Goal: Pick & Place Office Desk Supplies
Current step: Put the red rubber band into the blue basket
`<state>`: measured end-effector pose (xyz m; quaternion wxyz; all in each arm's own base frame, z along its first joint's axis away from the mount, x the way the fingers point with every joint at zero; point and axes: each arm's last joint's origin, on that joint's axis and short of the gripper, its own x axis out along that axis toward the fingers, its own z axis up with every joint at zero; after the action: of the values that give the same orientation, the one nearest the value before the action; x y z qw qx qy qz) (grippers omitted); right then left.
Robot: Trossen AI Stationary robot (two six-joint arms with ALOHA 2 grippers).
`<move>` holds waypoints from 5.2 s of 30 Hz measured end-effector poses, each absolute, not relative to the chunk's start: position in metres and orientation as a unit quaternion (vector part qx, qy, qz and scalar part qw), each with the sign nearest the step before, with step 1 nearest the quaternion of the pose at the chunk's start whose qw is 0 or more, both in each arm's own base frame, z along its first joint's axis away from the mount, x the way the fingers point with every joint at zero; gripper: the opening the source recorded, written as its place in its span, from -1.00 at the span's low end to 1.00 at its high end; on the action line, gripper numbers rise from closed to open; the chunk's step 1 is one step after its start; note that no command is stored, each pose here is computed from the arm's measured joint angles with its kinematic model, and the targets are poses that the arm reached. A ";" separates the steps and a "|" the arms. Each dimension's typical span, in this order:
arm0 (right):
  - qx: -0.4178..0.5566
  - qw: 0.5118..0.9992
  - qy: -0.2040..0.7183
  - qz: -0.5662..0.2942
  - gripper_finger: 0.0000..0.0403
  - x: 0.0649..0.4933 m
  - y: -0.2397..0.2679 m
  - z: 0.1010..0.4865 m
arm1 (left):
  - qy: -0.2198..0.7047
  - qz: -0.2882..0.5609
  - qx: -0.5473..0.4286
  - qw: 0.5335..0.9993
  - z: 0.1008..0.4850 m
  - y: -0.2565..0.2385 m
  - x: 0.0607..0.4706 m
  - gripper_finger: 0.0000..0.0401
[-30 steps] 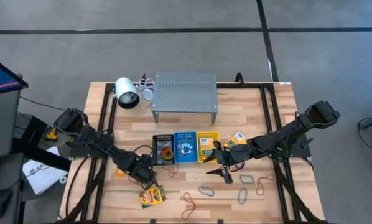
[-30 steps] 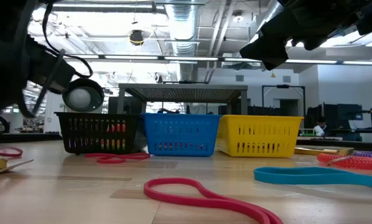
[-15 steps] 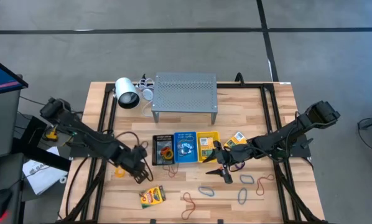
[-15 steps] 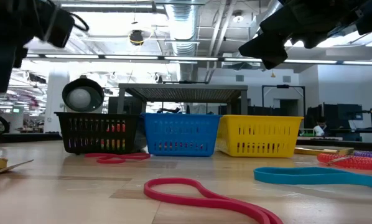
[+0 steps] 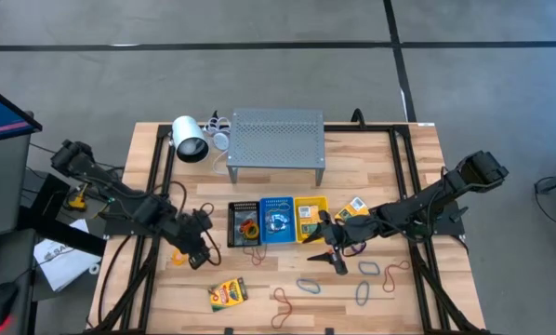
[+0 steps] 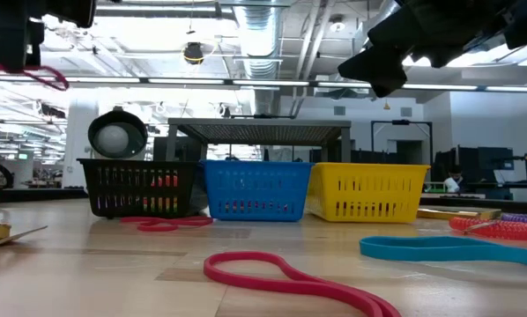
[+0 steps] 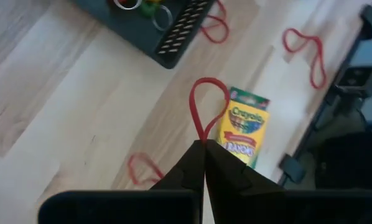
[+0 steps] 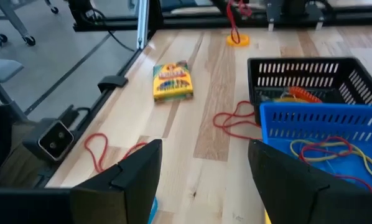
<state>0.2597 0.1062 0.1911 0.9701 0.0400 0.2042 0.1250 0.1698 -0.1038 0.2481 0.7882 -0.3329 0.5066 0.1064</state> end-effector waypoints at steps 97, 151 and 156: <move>0.047 0.993 0.015 0.111 -0.99 0.337 0.093 0.218 | 0.074 -0.034 0.018 0.996 0.277 -0.084 0.289 -0.82; 0.049 0.981 0.186 -0.005 -1.00 0.359 0.030 0.200 | 0.070 0.069 0.001 0.995 0.234 -0.050 0.185 -0.02; 0.020 0.968 0.249 0.001 -1.00 0.386 0.036 0.191 | 0.051 0.065 -0.006 0.997 0.233 -0.048 0.178 -0.02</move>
<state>0.3860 0.0361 0.1908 0.9683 0.0205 0.2490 0.0006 0.1775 -0.0484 0.2335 0.9966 -0.0064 0.0508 0.0649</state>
